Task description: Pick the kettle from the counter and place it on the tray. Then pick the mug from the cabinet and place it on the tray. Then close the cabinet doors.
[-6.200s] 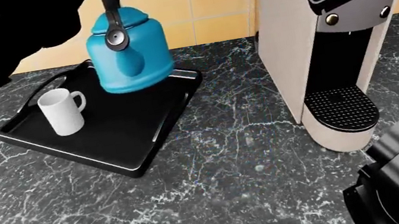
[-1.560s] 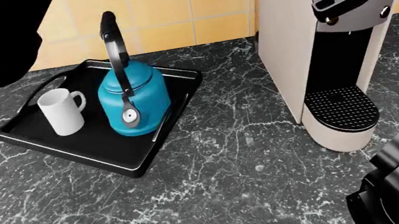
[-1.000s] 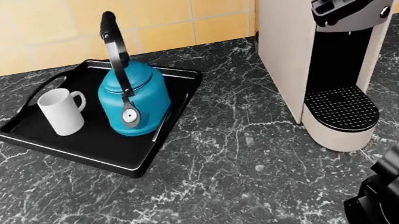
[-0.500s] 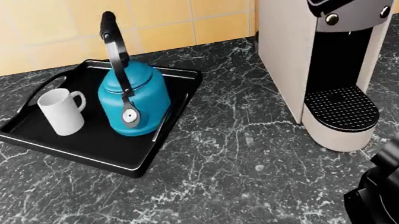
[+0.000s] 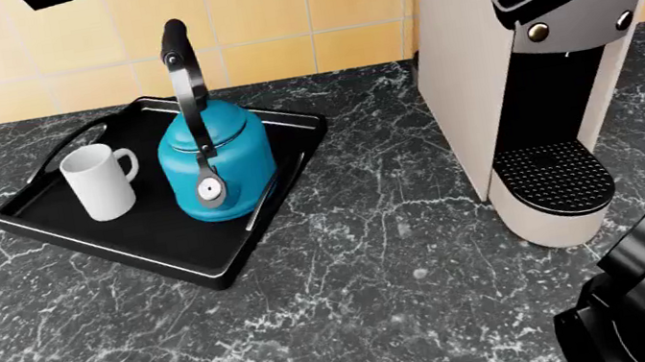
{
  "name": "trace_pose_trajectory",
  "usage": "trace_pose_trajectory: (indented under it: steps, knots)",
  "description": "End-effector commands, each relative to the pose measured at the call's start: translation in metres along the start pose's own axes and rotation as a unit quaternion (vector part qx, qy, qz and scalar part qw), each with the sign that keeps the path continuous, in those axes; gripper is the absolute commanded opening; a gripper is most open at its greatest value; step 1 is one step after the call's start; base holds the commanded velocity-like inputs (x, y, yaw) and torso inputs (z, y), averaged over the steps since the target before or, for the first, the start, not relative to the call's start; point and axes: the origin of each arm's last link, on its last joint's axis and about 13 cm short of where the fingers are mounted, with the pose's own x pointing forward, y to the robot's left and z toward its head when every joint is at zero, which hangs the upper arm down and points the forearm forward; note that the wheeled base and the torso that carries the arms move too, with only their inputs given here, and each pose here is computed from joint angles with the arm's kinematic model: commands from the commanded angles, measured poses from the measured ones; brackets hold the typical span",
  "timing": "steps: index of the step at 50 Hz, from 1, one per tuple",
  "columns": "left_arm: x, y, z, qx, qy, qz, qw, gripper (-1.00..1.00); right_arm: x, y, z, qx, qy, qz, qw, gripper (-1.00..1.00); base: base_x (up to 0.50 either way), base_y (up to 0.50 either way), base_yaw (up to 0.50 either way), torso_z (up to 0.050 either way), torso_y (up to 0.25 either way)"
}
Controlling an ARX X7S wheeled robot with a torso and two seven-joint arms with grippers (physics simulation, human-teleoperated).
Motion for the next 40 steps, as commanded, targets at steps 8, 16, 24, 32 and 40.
trace_pose_trajectory:
  steps: [8,16,24,32,40]
  knots:
    - [-0.0007,0.0028,0.0027,0.002,-0.009,0.008,1.0,1.0,0.0017,0.0001,0.0038,-0.003,-0.002,0.003,1.0,1.0,0.08,0.0,0.0,0.0,0.0]
    - [-0.0008,0.0028,0.0039,0.001,-0.011,0.008,1.0,1.0,0.0014,-0.0003,0.0058,-0.005,-0.002,0.003,1.0,1.0,0.08,0.0,0.0,0.0,0.0]
    - [-0.0009,0.0029,0.0032,0.001,-0.011,0.008,1.0,1.0,0.0005,0.0004,0.0042,-0.003,-0.001,0.004,1.0,1.0,0.09,0.0,0.0,0.0,0.0]
    - [-0.0004,0.0039,0.0017,0.001,-0.009,0.01,1.0,1.0,0.0007,0.0008,0.0037,-0.003,-0.001,0.004,1.0,1.0,0.09,0.0,0.0,0.0,0.0]
    - [0.0003,0.0048,0.0004,0.0,-0.008,0.011,1.0,1.0,0.0016,0.0014,0.0031,-0.003,-0.001,0.005,1.0,1.0,0.09,0.0,0.0,0.0,0.001]
